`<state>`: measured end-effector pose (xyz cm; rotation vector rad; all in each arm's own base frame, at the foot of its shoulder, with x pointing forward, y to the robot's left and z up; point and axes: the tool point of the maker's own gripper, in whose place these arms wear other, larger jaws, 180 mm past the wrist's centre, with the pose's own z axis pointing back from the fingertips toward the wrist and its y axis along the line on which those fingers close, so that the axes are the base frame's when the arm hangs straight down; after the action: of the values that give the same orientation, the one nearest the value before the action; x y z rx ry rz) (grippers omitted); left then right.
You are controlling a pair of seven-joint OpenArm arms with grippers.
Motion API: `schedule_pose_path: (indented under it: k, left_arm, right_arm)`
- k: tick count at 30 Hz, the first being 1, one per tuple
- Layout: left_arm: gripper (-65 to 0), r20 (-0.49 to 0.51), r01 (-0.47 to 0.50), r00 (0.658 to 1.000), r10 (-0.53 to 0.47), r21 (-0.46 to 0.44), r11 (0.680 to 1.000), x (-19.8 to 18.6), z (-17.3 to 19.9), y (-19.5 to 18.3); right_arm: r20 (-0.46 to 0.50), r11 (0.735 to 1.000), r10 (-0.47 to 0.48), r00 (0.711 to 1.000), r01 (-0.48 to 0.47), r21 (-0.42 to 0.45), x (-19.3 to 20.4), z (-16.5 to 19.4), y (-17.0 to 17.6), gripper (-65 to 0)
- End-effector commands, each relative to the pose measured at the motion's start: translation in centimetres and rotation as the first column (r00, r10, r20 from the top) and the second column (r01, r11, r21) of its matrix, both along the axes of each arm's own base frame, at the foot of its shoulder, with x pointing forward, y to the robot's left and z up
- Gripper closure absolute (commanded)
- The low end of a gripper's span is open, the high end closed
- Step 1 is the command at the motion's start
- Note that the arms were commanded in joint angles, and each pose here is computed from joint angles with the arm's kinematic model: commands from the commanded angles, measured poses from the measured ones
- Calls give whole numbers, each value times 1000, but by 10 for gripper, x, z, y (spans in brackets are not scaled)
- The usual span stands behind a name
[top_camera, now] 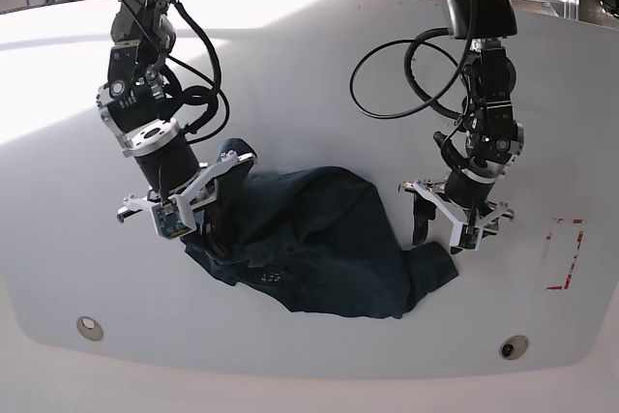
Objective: Fold the T-shirt properly
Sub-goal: 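Move the left gripper down to the shirt's hem corner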
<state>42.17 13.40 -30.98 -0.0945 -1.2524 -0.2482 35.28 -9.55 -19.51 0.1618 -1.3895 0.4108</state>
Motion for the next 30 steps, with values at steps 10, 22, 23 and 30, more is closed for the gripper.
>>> schedule_pose_path:
  k: [10,22,23,30]
  left_arm:
    - [-359,-11,-57,998,56,-85,995,17,3,18]
    - [-359,-25,-61,998,60,-62,996,33,3,22]
    - [-359,-29,-63,998,61,-64,996,35,2,22]
    - [-357,-77,-68,995,60,-101,993,49,-10,20]
  right_arm:
    - [55,1000,-13,998,11,21,2,15,-6,-2]
    - [0,1000,-21,1000,21,14,5,-5,-10,0]
    - [-4,1000,-23,1000,23,14,5,-7,-11,0]
    - [-6,999,-31,999,31,7,3,-10,-16,-2]
